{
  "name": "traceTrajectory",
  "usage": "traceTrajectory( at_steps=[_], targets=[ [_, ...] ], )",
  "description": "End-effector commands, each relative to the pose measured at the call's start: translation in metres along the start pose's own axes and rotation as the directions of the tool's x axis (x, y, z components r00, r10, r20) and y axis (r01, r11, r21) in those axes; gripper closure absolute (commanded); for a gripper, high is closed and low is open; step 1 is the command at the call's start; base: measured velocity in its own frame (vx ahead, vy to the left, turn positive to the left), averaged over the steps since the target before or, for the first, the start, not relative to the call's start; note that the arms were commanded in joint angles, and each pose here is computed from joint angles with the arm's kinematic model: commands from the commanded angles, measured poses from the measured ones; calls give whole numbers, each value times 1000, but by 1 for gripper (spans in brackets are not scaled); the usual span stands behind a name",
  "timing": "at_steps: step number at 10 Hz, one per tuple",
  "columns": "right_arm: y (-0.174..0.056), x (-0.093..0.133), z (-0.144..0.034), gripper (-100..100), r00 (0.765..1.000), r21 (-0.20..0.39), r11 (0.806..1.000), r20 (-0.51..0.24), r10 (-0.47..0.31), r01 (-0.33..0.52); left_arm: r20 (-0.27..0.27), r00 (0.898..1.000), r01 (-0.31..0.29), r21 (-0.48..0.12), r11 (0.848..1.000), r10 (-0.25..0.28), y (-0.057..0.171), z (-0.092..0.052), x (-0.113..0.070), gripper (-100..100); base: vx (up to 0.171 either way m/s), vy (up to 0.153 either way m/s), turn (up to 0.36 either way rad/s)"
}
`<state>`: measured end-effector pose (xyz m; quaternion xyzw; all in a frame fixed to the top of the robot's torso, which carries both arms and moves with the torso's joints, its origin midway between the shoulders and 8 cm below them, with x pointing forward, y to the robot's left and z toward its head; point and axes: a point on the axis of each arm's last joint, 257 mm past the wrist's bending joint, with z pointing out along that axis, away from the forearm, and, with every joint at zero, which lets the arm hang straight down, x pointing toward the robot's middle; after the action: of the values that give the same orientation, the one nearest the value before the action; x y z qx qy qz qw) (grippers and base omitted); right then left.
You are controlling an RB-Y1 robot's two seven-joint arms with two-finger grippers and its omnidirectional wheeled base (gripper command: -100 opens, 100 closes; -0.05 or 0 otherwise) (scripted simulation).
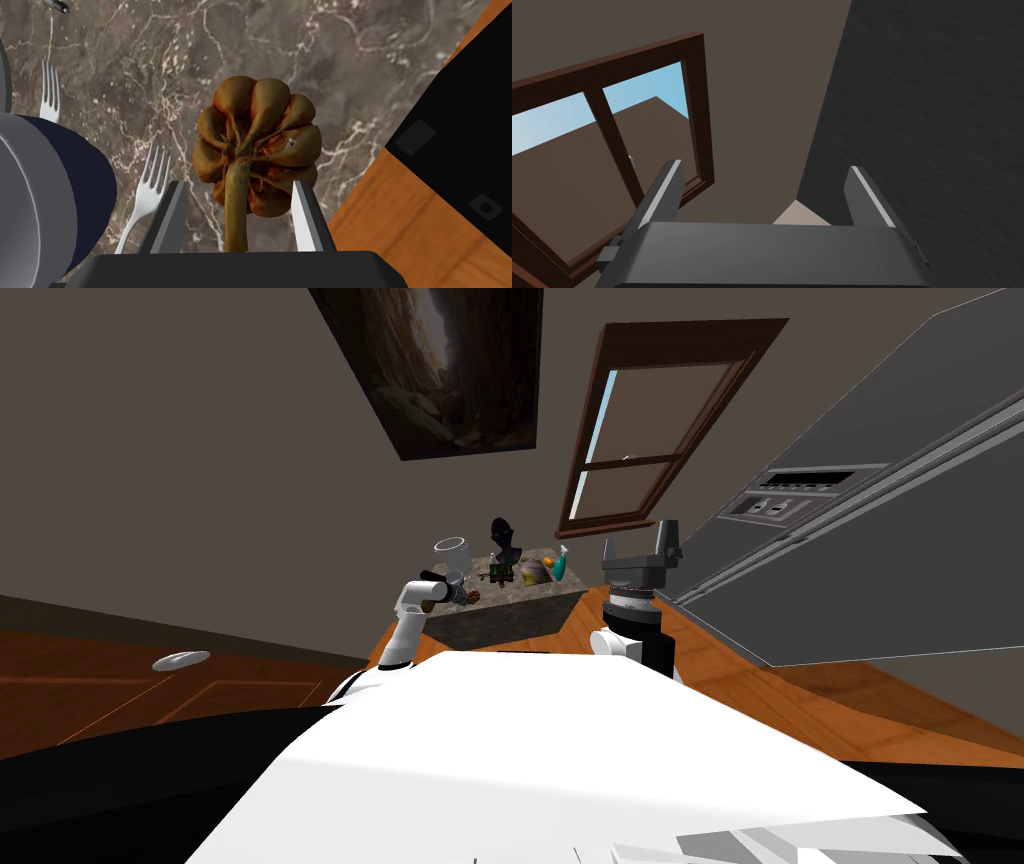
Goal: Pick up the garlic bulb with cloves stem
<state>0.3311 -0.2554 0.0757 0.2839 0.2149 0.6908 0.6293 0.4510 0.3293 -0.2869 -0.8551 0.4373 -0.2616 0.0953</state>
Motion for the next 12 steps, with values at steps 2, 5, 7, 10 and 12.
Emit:
traceTrajectory(
  at_steps=[2,5,7,10,12],
  targets=[
    [0,0,0,0,1000,0,1000,0,0,0,-2,1000,0,3,1000,0,-1,-1,1,100,0,0,0],
    [0,0,0,0,1000,0,1000,0,0,0,-2,1000,0,2,1000,0,-1,0,1,0,0,0,0],
    [0,0,0,0,1000,0,1000,0,0,0,-7,1000,-19,-8,1000,19,13,-9,8,100,58,26,127],
    [0,0,0,0,1000,0,1000,0,0,0,-18,999,-42,-17,999,42,32,-20,18,100,76,25,82],
    [0,0,0,0,1000,0,1000,0,0,0,-22,998,-54,-26,998,54,45,-28,22,100,58,24,91]
  ],
)
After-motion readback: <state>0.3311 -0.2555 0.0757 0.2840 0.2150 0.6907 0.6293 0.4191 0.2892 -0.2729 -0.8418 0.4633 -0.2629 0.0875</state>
